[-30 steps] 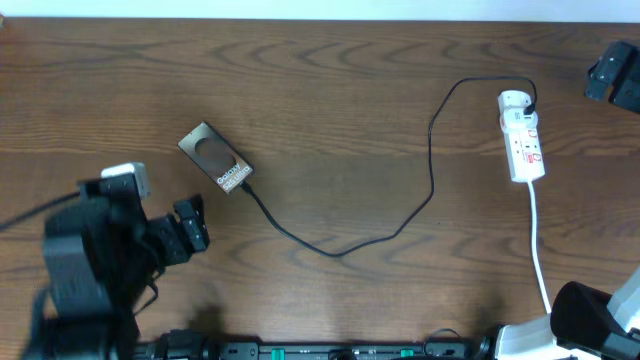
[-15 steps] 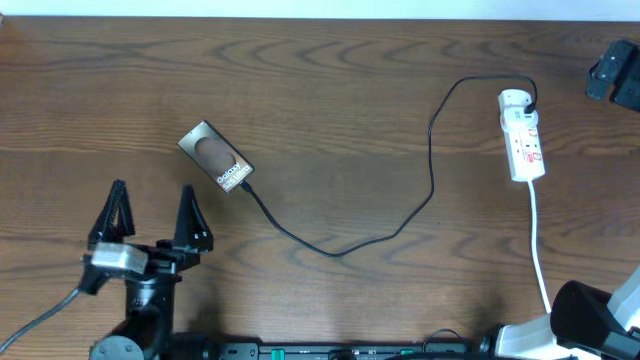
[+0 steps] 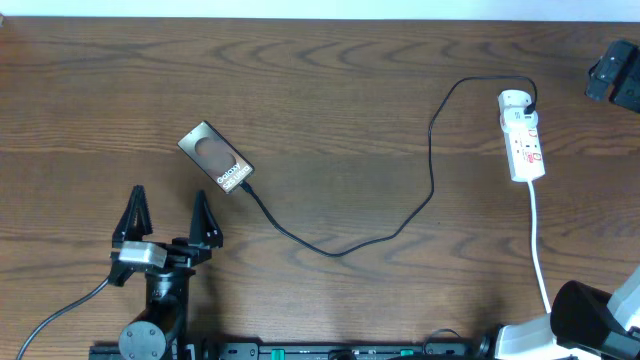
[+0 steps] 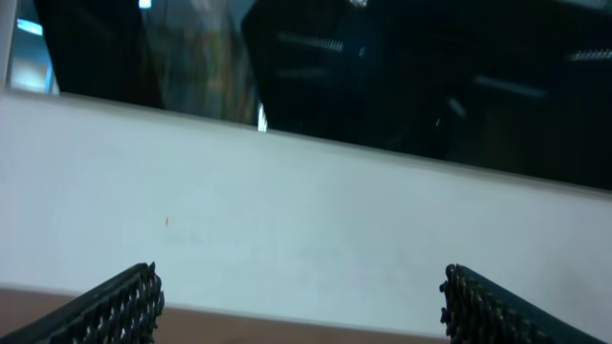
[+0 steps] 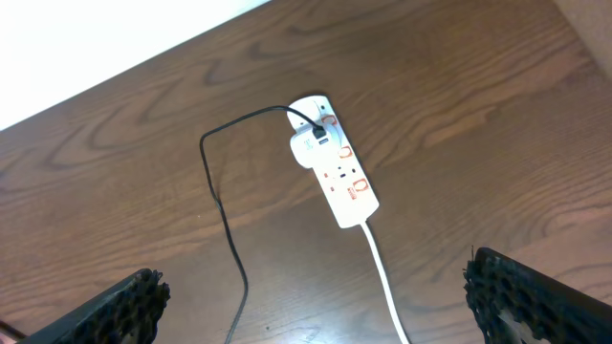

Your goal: Plug charger to phone and switch on socket

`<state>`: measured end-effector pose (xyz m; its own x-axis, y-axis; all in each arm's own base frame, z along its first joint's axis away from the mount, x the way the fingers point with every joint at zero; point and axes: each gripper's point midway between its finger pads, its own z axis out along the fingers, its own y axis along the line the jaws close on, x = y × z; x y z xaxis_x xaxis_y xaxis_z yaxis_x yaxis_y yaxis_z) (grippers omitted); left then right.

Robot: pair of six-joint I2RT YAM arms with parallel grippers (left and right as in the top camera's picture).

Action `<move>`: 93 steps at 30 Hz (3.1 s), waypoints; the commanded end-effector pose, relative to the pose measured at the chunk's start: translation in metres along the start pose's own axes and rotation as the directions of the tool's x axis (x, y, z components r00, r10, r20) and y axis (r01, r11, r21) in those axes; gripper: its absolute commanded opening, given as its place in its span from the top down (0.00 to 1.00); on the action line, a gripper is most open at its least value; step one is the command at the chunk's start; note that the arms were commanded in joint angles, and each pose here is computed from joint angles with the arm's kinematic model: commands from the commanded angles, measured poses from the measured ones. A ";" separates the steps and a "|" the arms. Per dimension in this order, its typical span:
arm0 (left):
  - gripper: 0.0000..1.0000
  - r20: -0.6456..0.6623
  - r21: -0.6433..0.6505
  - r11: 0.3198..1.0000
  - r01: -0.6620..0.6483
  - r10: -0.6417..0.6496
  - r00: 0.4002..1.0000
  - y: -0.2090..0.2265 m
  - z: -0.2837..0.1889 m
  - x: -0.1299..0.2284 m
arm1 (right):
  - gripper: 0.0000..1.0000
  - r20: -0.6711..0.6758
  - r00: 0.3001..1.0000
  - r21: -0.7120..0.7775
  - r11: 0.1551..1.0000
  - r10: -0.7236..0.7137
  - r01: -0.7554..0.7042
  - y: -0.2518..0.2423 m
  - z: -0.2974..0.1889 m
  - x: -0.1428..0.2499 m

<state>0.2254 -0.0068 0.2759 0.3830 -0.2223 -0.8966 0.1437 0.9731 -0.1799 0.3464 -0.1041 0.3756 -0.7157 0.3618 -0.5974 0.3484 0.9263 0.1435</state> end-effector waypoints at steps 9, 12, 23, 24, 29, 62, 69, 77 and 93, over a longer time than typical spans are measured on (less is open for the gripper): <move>0.08 -0.250 -0.062 0.998 -0.007 -0.009 0.968 0.016 -0.009 0.063 | 0.01 0.005 1.000 -0.004 1.000 -0.001 0.001 0.004 -0.002 0.000; 0.08 -0.308 -0.077 0.997 -0.004 -0.020 0.951 0.019 -0.014 0.077 | 0.01 0.005 1.000 -0.004 1.000 -0.001 0.001 0.004 -0.002 0.000; 0.08 -0.511 -0.134 0.991 -0.001 -0.068 0.857 0.029 -0.038 0.128 | 0.01 0.005 1.000 -0.004 1.000 -0.001 0.001 0.004 -0.002 0.000; 0.08 -0.510 -0.133 0.991 -0.001 -0.068 0.857 0.029 -0.038 0.128 | 0.01 0.005 1.000 -0.004 1.000 -0.001 0.001 0.004 -0.002 0.000; 0.08 -0.511 -0.133 0.991 -0.001 -0.068 0.857 0.029 -0.038 0.128 | 0.01 0.005 1.000 -0.004 1.000 -0.001 0.001 0.004 -0.002 0.000; 0.08 -0.512 -0.134 0.991 -0.001 -0.068 0.857 0.029 -0.038 0.128 | 0.01 0.005 1.000 -0.003 1.000 -0.001 0.001 0.004 -0.002 0.000; 0.08 -0.512 -0.134 0.991 -0.001 -0.068 0.857 0.029 -0.038 0.128 | 0.01 0.049 0.999 -0.019 1.000 0.002 -0.001 0.007 -0.003 -0.011; 0.08 -0.512 -0.134 0.991 -0.001 -0.068 0.857 0.029 -0.038 0.128 | 0.01 0.295 0.951 -0.176 0.973 -0.091 0.148 0.072 -0.023 -0.042; 0.08 -0.512 -0.134 0.991 -0.001 -0.068 0.857 0.029 -0.038 0.128 | 0.01 0.772 0.634 -0.288 0.871 -0.033 0.397 0.122 -0.041 0.033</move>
<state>0.2453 -0.0039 0.1544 -0.1004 -0.2428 -0.9649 0.0208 0.9690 -0.2460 0.3526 0.0223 0.4418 0.0096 0.1138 -0.9935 -0.1499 0.9824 0.1111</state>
